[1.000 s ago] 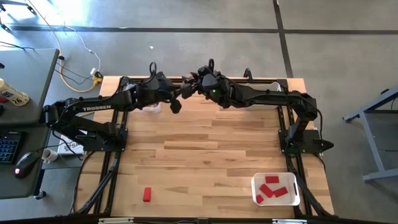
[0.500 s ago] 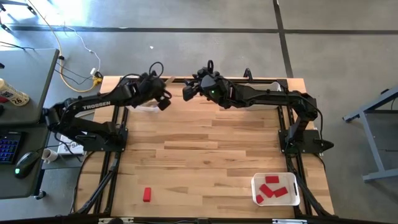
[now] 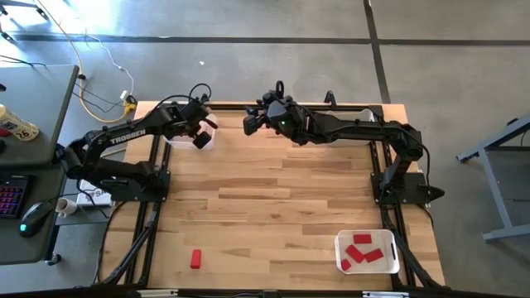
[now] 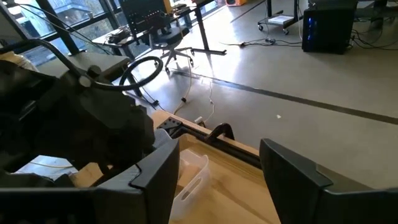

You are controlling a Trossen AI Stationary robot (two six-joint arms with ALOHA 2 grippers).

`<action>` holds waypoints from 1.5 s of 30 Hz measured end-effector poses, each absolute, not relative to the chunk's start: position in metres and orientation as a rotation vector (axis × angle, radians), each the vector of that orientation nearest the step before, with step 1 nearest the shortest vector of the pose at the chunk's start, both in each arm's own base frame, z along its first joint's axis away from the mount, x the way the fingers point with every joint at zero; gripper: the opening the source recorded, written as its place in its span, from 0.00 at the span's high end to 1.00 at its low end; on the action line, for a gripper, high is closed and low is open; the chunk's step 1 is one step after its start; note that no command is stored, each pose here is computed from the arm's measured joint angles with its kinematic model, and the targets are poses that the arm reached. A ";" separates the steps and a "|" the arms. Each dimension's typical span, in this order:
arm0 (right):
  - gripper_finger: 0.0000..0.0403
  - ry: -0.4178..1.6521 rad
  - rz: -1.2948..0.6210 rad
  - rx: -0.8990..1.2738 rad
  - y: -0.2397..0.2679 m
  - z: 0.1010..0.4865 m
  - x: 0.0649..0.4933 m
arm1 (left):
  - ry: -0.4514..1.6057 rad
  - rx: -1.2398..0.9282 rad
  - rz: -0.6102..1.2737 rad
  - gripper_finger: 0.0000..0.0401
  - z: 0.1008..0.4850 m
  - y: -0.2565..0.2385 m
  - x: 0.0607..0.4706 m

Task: Sort & place blocks by color
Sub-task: Put the brown block into the transparent bin, then put the red block into the white bin

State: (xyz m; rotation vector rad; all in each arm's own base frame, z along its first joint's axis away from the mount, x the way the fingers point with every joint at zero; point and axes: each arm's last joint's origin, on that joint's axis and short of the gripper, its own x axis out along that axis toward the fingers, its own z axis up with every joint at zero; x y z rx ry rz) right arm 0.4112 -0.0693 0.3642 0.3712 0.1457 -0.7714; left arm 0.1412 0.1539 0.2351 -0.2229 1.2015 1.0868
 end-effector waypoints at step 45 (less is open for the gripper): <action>0.48 0.236 -0.662 0.282 -0.059 0.361 0.413 | 1.399 -0.540 0.975 0.43 0.223 0.178 0.141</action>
